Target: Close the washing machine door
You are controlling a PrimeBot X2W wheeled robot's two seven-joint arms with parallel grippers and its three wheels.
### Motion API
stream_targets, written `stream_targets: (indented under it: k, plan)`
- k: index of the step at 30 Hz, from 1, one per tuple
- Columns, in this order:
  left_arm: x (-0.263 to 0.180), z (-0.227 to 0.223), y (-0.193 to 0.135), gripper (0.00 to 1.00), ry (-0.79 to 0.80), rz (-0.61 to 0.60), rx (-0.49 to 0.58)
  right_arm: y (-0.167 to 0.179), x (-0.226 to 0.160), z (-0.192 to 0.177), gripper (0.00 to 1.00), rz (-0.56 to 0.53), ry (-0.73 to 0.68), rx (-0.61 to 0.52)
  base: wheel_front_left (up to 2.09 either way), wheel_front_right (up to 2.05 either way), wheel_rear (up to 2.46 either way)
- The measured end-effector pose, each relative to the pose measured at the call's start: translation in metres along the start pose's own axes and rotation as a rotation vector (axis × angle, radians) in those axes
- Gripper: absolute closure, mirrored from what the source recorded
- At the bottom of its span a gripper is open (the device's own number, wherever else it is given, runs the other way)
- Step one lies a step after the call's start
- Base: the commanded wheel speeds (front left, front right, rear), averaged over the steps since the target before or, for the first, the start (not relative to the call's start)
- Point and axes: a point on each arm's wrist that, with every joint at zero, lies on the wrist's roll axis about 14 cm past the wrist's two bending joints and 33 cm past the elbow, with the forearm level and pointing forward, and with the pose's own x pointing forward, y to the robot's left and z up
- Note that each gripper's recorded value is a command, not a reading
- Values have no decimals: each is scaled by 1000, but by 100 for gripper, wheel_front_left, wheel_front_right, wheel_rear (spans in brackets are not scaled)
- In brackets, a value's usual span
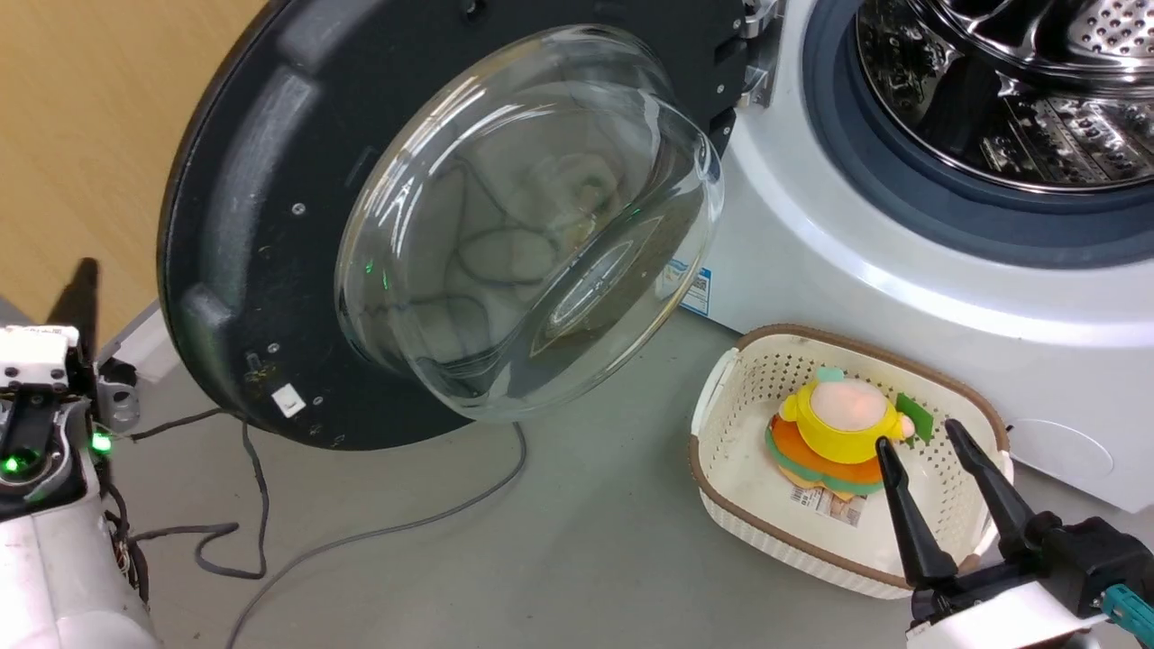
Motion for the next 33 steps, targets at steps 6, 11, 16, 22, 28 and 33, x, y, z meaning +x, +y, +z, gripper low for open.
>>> stream_targets:
  k: [6, 11, 16, 22, 28, 33]
  plan:
    - [0, -30, -7, 100, 186, -39, -80, -2, -3, 2, 0, -8, -1, -5, 0, 0, 0]
    - [-12, -46, -10, 100, 304, -87, -77, -1, -5, 6, 0, -13, -10, -11, 0, 0, 0]
    - [-31, -64, -2, 100, 407, -104, -64, 0, -8, 16, 0, -31, -33, -14, 0, 0, 0]
    - [-58, -84, -4, 100, 517, -147, -86, 2, -16, 26, 0, -54, -52, -18, 0, 0, 0]
    - [-88, -109, -11, 100, 648, -196, -72, 2, -27, 34, 0, -82, -69, -25, 0, 0, 0]
    - [-112, -139, -25, 100, 768, -250, -93, -3, -36, 40, 0, -115, -82, -30, 0, 0, 0]
